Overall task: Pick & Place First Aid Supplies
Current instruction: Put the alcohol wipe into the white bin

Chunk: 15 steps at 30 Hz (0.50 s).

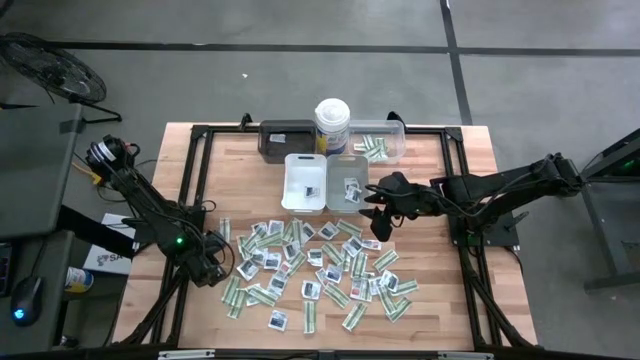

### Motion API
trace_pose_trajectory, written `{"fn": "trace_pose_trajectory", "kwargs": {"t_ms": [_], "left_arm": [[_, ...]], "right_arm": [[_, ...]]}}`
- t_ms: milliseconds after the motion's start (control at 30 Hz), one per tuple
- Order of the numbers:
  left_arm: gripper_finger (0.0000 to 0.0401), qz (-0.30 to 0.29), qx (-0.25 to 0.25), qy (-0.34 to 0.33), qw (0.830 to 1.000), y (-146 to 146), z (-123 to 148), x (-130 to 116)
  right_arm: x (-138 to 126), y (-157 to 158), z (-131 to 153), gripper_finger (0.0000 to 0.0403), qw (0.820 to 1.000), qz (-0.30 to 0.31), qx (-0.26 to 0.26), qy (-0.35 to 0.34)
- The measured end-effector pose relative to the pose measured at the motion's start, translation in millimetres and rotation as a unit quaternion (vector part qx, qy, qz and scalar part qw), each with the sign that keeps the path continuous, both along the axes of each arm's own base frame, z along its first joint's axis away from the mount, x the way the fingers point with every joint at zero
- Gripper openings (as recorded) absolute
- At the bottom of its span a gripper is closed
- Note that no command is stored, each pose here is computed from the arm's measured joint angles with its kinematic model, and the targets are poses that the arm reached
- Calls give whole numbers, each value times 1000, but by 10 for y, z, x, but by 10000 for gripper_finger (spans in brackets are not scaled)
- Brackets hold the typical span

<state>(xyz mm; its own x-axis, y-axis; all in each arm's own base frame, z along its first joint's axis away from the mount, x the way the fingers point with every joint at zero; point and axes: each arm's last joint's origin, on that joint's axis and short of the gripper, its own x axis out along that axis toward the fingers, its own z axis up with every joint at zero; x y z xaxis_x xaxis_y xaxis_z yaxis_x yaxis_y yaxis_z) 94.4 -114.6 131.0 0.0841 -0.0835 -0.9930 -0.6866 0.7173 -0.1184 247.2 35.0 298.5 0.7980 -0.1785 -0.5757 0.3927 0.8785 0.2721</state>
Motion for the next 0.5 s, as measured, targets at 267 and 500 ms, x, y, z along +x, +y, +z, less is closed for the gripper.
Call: {"fn": "trace_pose_trajectory", "kwargs": {"t_ms": [267,500], "left_arm": [[10,1,2,-13,1000,-7,2,12],[3,-5,6,-13,1000,-5,6,13]], "right_arm": [[0,9,-2,184,1000,12,9,2],[1,17,-4,184,1000,24,18,4]]}}
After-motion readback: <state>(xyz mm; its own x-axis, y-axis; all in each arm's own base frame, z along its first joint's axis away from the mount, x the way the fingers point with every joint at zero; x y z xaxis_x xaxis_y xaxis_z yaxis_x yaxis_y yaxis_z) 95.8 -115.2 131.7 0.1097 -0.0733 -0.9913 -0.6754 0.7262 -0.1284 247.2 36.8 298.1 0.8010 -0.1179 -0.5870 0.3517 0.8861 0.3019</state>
